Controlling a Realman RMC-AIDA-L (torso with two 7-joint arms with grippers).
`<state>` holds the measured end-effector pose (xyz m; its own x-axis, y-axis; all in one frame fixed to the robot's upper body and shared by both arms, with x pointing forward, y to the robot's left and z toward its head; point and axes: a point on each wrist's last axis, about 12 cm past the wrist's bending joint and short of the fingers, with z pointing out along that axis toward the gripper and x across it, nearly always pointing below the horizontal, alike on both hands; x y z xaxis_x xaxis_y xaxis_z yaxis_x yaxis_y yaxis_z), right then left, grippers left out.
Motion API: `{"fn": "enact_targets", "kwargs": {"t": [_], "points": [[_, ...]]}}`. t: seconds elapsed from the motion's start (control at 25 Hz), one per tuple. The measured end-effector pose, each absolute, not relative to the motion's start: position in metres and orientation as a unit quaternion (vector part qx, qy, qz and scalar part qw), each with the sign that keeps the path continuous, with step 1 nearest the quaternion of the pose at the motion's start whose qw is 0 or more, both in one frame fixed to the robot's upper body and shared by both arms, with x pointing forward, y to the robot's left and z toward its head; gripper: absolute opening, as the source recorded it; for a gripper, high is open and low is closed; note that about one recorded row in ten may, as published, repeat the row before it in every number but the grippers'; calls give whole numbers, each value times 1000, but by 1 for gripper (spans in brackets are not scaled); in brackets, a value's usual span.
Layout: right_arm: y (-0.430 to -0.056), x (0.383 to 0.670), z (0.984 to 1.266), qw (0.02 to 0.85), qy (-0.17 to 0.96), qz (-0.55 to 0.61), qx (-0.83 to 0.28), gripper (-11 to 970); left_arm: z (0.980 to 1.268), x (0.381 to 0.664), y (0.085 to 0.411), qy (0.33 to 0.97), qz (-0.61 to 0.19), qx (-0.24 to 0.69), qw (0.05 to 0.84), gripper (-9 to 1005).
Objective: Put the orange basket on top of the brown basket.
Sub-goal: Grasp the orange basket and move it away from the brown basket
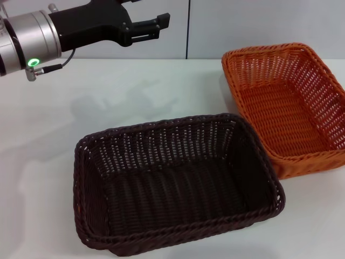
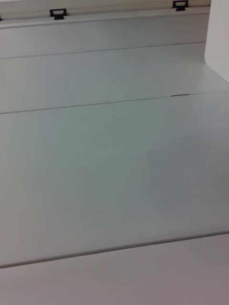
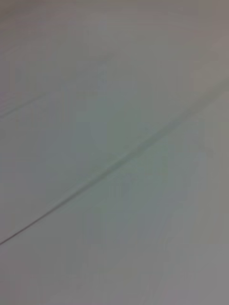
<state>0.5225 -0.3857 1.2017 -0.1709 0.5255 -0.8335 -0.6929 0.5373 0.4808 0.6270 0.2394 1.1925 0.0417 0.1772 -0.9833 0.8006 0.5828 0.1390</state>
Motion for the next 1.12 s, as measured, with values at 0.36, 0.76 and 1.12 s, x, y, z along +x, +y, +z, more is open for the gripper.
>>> {"fn": "enact_targets", "kwargs": {"t": [0.36,0.76,1.12], "points": [[-396,569,1261,611,650,306,-332,715,1178,624,243,646,-272,352,621,840],[-361,588,1260,443,702,176,-528,716,1171,620,251,644,-297,298,639,840],[-342,587,1243,283,721,157,-612,715,1164,619,252,647,-315,270,640,840]]}}
